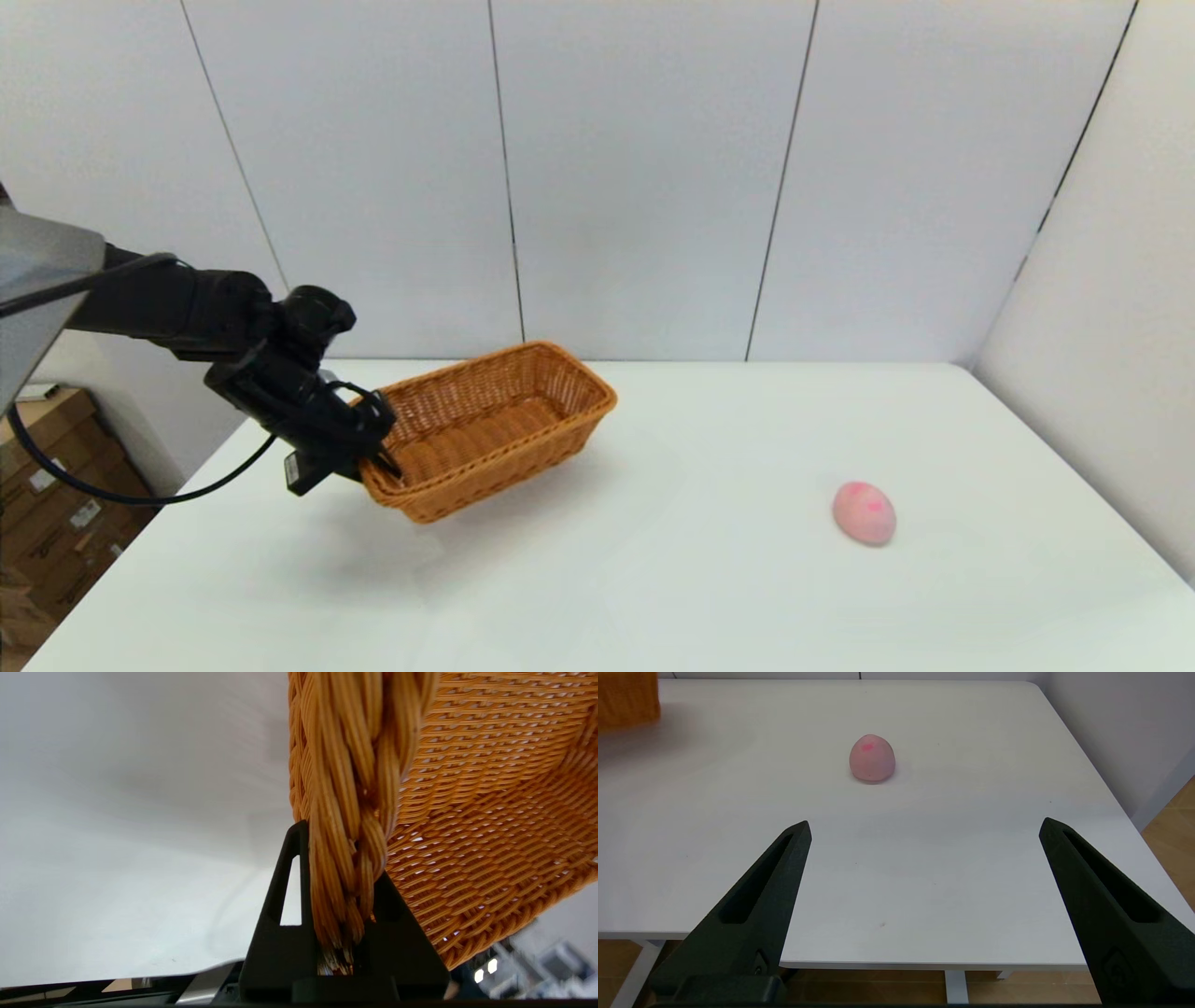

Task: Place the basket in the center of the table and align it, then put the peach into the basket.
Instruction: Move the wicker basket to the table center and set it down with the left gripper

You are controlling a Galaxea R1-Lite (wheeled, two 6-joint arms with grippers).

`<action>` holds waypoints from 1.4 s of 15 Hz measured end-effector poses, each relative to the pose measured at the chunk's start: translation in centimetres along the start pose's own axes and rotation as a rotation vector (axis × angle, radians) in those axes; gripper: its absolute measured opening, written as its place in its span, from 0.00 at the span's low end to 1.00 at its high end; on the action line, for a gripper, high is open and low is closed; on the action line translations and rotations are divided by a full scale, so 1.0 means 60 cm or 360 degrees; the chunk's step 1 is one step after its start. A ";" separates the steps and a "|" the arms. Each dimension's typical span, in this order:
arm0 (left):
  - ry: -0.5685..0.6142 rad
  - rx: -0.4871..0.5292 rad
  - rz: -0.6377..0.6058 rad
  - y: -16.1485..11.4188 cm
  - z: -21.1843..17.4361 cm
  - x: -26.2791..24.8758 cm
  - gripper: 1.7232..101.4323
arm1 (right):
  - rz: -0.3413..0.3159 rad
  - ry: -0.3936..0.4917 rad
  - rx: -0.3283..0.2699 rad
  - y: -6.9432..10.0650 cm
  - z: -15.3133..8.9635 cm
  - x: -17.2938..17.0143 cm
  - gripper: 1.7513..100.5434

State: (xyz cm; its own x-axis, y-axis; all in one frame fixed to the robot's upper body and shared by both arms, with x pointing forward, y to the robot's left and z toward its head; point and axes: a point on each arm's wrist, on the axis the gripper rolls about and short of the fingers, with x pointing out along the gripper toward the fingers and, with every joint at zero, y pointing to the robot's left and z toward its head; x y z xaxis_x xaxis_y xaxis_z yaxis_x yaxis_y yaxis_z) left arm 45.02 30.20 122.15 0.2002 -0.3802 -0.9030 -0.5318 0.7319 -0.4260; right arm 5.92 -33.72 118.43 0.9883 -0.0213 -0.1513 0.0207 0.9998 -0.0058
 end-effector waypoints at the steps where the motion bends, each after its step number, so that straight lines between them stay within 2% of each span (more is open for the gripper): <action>1: 0.0000 0.0073 -0.0030 -0.004 -0.008 -0.012 0.13 | 0.0001 0.0000 0.0000 0.000 0.000 0.000 0.96; 5: 0.0051 0.0426 -0.0064 -0.055 -0.077 -0.020 0.13 | 0.0000 0.0001 0.0001 0.000 0.000 0.000 0.96; 9: 0.0176 0.0750 -0.0051 -0.112 -0.147 0.024 0.13 | 0.0001 0.0001 0.0001 0.000 0.000 0.000 0.96; 13: 0.0256 0.0848 -0.0001 -0.144 -0.166 0.080 0.13 | 0.0001 0.0000 -0.0001 0.000 0.000 0.000 0.96; 17: 0.0325 0.0919 0.0055 -0.153 -0.174 0.126 0.14 | 0.0001 0.0000 0.0000 0.000 0.000 0.000 0.96; 19: 0.0338 0.0939 0.0082 -0.155 -0.179 0.137 0.33 | 0.0001 0.0001 0.0000 0.000 0.000 0.000 0.96; 21: 0.0297 0.0955 0.0092 -0.159 -0.178 0.131 0.47 | 0.0001 0.0001 0.0000 0.000 0.000 0.000 0.96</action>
State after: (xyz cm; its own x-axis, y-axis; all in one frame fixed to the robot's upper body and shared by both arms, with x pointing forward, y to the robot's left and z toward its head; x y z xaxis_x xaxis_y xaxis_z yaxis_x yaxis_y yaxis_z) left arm 42.88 14.15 119.72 0.0091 -0.3831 -0.9237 0.0273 0.9234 -0.3828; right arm 5.92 -33.72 118.43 0.9882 -0.0207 -0.1517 0.0201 0.9998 -0.0056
